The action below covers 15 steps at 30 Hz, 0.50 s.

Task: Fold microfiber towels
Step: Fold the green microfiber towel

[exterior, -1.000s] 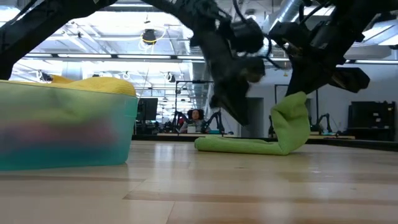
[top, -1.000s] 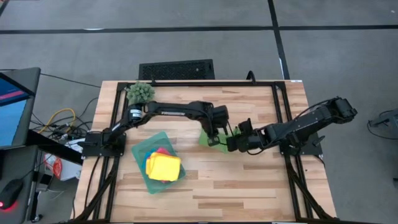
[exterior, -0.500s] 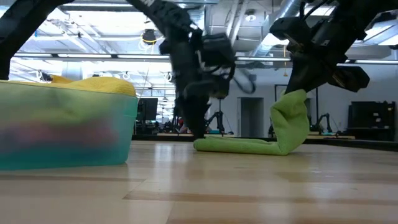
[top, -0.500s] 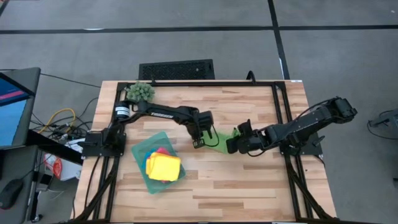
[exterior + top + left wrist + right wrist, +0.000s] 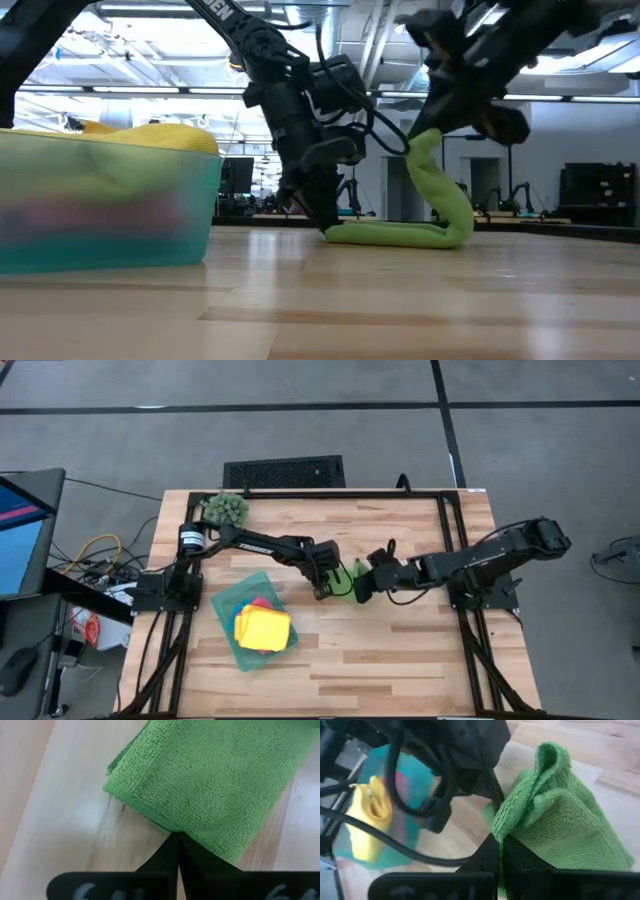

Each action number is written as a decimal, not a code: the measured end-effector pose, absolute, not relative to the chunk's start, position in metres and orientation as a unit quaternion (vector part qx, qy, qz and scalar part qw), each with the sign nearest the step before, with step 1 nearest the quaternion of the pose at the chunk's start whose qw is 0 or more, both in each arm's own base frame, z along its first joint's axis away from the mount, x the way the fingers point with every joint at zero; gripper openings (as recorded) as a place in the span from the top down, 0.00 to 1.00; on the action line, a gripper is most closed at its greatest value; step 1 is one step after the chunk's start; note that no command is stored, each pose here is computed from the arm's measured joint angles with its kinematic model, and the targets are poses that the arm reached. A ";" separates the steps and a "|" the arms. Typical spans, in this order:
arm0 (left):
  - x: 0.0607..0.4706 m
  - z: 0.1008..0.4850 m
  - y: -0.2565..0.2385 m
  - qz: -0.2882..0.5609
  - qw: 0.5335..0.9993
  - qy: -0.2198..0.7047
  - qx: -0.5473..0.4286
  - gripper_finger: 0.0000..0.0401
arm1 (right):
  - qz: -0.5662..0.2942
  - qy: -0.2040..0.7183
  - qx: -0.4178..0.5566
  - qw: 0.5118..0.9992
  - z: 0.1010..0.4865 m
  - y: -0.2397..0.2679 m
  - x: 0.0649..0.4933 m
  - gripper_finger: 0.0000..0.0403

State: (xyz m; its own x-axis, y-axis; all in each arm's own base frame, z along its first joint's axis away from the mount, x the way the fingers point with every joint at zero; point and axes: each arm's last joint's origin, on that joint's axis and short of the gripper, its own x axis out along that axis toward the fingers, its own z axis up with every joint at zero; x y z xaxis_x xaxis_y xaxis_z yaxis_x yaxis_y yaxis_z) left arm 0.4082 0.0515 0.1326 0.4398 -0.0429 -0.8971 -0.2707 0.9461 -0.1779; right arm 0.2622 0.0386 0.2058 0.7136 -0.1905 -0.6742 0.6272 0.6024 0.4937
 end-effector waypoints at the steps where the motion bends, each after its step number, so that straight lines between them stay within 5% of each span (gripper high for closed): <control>1: 0.409 0.133 0.051 0.069 0.837 0.521 -0.151 1.00 | -0.234 0.289 0.376 0.849 0.205 0.036 0.266 0.94; 15: 0.411 0.133 0.051 0.069 0.841 0.511 -0.162 1.00 | -0.195 0.315 0.355 0.858 0.179 0.024 0.308 0.92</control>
State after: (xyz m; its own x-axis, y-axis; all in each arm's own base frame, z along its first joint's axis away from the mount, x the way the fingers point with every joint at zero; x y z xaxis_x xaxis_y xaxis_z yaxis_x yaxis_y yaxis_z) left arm 0.4112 0.0512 0.1327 0.4681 -0.0487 -0.8823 -0.2818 0.9381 -0.2013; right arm 0.3081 0.0238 0.1785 0.7252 -0.1114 -0.6794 0.5590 0.6715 0.4865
